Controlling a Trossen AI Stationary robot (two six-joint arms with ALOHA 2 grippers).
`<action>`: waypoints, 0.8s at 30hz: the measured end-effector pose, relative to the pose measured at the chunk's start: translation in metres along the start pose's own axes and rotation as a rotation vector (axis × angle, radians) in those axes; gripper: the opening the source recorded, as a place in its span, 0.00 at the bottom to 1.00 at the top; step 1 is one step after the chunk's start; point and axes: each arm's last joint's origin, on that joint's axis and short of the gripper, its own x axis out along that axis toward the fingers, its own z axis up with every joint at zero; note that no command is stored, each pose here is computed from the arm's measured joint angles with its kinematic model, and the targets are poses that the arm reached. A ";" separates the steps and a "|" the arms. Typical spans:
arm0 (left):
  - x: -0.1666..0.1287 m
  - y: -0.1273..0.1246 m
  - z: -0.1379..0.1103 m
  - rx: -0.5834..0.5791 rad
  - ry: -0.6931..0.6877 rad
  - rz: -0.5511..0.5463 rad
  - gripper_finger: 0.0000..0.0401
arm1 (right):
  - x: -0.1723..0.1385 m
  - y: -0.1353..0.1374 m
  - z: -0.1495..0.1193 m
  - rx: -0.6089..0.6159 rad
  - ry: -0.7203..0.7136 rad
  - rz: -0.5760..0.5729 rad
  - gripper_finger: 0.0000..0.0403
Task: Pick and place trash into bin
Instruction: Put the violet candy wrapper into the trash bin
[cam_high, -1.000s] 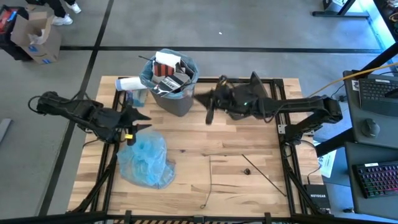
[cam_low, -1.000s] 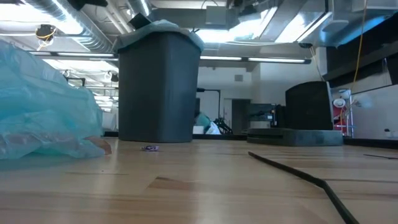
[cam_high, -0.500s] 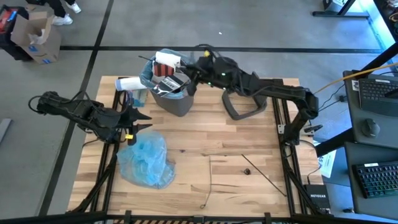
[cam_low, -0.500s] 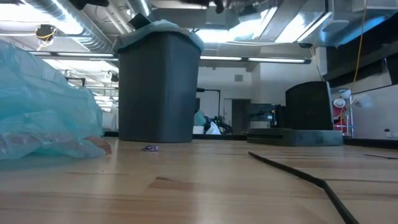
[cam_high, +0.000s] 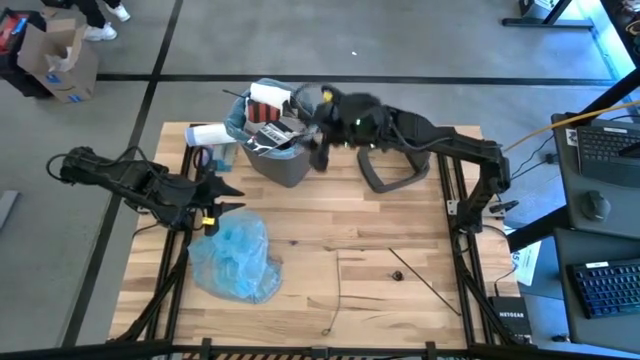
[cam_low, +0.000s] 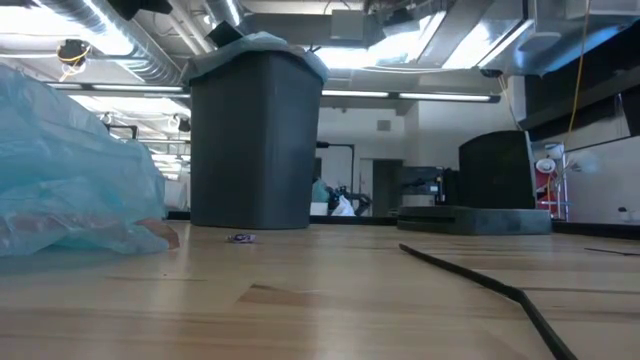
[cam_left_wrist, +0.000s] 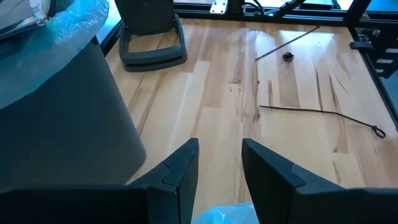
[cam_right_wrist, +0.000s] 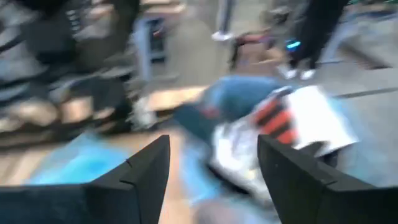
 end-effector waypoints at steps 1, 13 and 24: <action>0.000 0.000 0.000 0.003 0.000 0.000 0.29 | -0.001 0.007 -0.002 -0.010 0.027 0.031 0.58; 0.000 0.000 0.000 0.011 0.000 0.000 0.29 | 0.055 0.119 -0.128 -0.177 0.350 0.225 0.52; 0.000 0.000 0.000 0.005 -0.002 0.000 0.29 | 0.105 0.140 -0.277 -0.060 0.273 0.276 0.44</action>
